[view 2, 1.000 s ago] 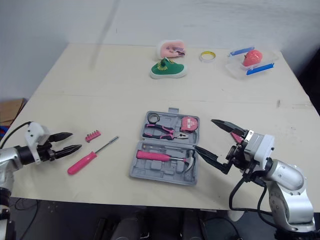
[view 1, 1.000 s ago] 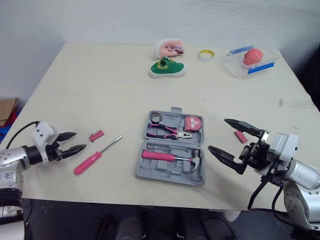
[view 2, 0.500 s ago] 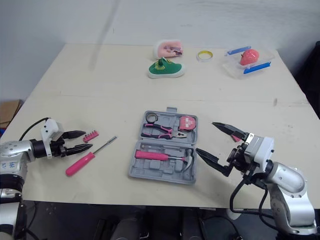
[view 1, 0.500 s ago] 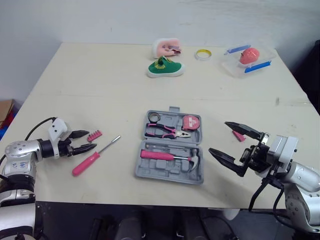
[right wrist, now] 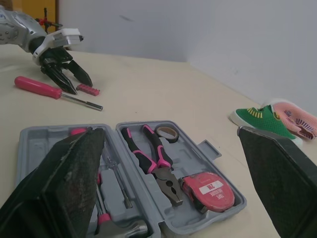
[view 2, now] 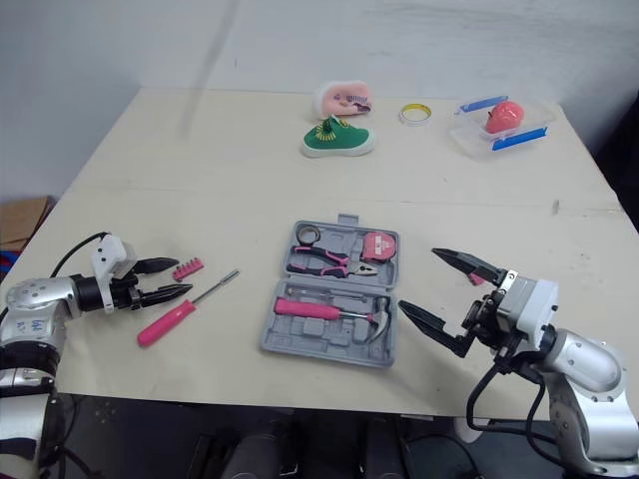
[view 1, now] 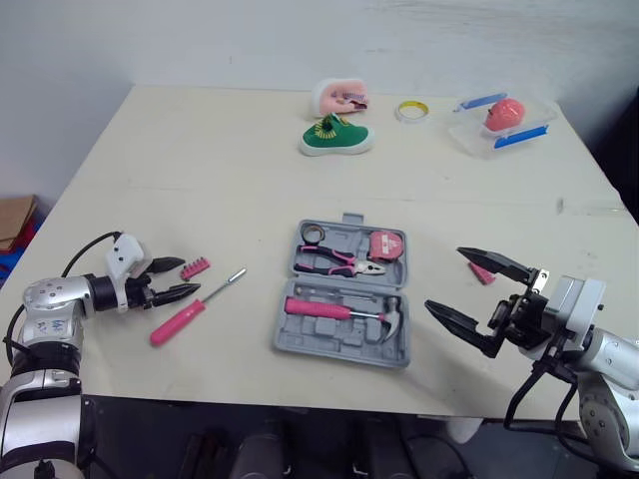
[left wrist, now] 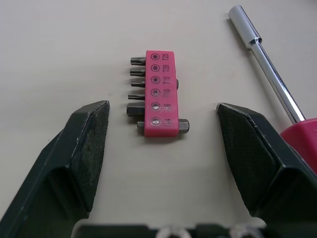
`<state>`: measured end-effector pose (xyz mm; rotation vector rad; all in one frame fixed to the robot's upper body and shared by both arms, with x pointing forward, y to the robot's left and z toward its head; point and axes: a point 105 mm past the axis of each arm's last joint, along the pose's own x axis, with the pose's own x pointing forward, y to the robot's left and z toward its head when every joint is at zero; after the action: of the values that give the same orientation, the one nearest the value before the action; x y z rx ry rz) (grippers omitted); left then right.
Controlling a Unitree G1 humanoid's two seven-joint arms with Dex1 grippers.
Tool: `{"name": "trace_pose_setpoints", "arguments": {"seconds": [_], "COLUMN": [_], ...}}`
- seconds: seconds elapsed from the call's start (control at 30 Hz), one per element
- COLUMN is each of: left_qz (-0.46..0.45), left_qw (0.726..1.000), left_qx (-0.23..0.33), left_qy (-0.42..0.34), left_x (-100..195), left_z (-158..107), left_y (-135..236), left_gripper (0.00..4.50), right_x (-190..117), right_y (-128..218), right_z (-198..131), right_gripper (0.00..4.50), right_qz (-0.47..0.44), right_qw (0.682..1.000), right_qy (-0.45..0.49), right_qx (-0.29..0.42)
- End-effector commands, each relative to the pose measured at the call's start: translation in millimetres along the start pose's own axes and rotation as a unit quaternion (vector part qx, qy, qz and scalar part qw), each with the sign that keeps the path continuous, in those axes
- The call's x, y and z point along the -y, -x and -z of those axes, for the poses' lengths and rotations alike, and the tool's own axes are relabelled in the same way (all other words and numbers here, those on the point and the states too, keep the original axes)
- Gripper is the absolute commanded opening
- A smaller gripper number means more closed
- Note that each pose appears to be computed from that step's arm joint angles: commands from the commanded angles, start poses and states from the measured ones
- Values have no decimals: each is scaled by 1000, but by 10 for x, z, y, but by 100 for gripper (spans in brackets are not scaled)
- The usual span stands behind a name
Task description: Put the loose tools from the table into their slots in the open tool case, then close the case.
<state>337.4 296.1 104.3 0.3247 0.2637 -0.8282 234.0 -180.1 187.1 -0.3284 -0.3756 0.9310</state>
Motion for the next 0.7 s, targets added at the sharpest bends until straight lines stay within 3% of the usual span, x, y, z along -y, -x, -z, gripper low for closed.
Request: {"name": "trace_pose_setpoints", "arguments": {"seconds": [0.03, 0.1, 0.33, 0.53, 0.7], "left_qz": [13, 13, 17, 14, -31], "left_qw": [1000, 1000, 999, 1000, 998], "left_qx": [-28, -23, -32, -23, 55], "left_qy": [4, 2, 13, 11, 12], "left_x": [36, 30, 48, 58, -86], "left_z": [104, 88, 147, 149, -172], "left_y": [-7, -10, -19, 64, 164], "left_gripper": [347, 347, 65, 64, 64], "right_x": [33, 32, 36, 32, 27], "right_y": [38, 41, 55, 64, 60], "right_z": [-95, -95, -101, -93, -90], "right_gripper": [450, 450, 450, 450, 450], "right_qz": [4, 5, 8, 10, 9], "right_qw": [1000, 1000, 1000, 1000, 1000], "right_qy": [20, 20, 23, 23, 22], "right_qx": [7, 6, 4, 4, 6]}}
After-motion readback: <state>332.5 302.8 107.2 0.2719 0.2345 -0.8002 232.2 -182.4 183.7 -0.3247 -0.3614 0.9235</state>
